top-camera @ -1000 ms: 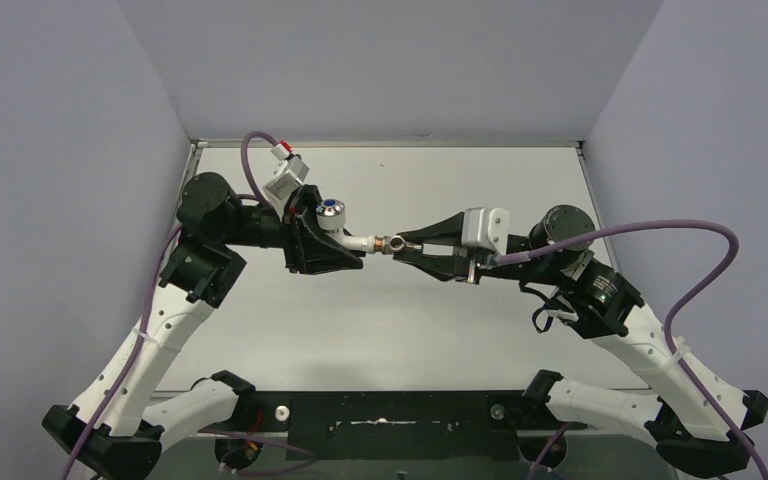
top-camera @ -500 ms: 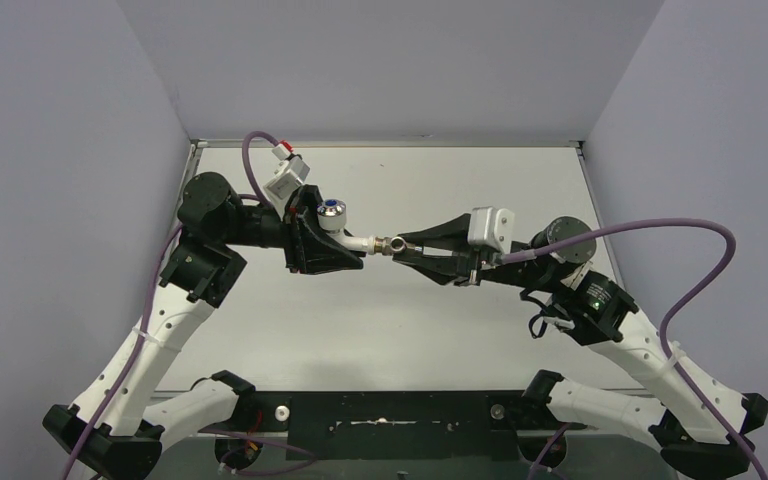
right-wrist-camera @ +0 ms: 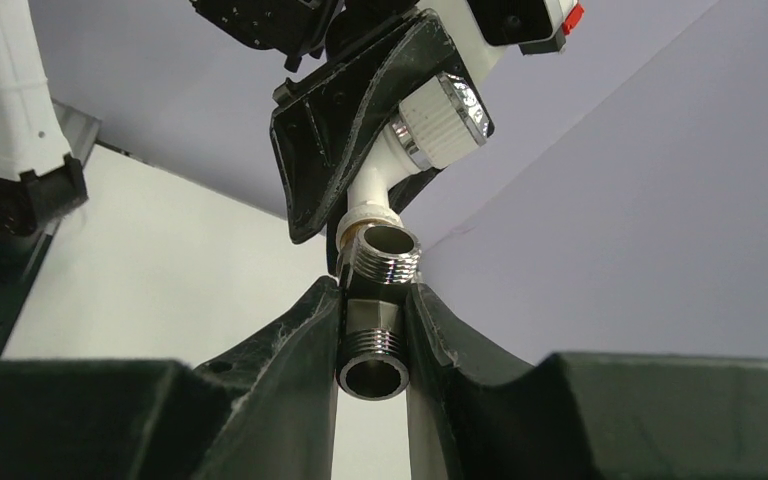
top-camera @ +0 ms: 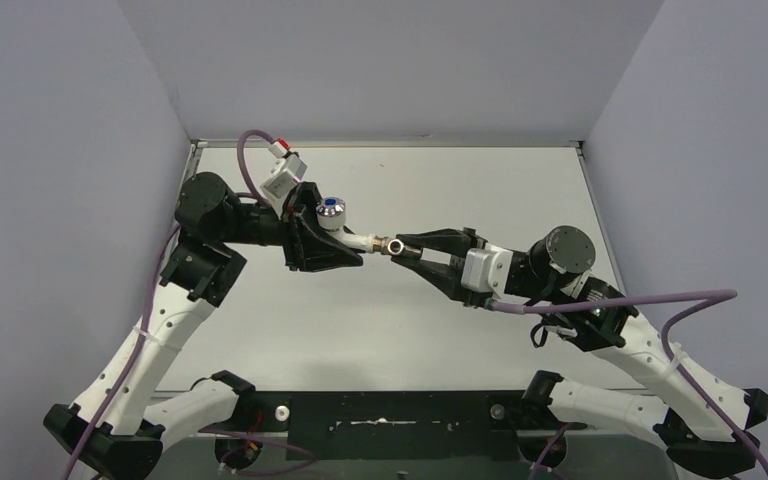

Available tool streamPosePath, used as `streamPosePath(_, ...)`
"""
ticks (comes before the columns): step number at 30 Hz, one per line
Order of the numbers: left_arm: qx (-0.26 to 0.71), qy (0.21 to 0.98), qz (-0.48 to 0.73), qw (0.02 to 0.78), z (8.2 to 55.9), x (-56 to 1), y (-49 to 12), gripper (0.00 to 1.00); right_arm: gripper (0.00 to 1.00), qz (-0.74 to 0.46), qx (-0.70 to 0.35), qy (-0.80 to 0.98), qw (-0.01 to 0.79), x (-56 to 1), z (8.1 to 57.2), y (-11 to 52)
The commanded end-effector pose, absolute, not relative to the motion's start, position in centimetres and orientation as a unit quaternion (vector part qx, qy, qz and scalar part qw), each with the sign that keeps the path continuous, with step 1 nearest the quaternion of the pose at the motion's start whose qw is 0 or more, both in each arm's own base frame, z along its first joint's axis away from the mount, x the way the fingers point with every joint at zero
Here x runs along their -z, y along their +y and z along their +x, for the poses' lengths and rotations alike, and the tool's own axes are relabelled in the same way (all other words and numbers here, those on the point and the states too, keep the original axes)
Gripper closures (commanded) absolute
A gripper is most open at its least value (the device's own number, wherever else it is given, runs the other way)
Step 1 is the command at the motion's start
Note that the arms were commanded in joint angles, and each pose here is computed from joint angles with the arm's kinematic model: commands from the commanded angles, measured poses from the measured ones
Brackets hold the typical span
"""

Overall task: Install the water faucets
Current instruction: Install the water faucet onto the adaptor.

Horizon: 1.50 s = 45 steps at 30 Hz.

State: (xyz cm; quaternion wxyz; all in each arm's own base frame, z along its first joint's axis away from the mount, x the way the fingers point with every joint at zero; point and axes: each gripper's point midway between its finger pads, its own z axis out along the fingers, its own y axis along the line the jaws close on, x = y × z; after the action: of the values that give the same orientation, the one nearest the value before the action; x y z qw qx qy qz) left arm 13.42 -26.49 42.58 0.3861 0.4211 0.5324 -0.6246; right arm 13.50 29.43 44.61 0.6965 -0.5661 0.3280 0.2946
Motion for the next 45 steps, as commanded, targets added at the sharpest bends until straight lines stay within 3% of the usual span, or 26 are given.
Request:
streamPosePath(1, 0.627, 0.496, 0.437, 0.412, 12.3, -45.1, -26.4, 1.00, 1.00, -0.592, -0.190, 0.289, 0.728, -44.3, 15.5, 29.4)
streamPosePath(23, 0.642, 0.510, 0.420, 0.389, 12.4, -44.7, -26.6, 1.00, 1.00, -0.618, -0.031, 0.206, 0.758, -45.7, 17.1, 28.7)
streamPosePath(45, 0.643, 0.532, 0.394, 0.385, 13.4, -44.7, -27.0, 1.00, 1.00, -0.632, 0.050, 0.171, 0.755, -46.9, 16.4, 29.1)
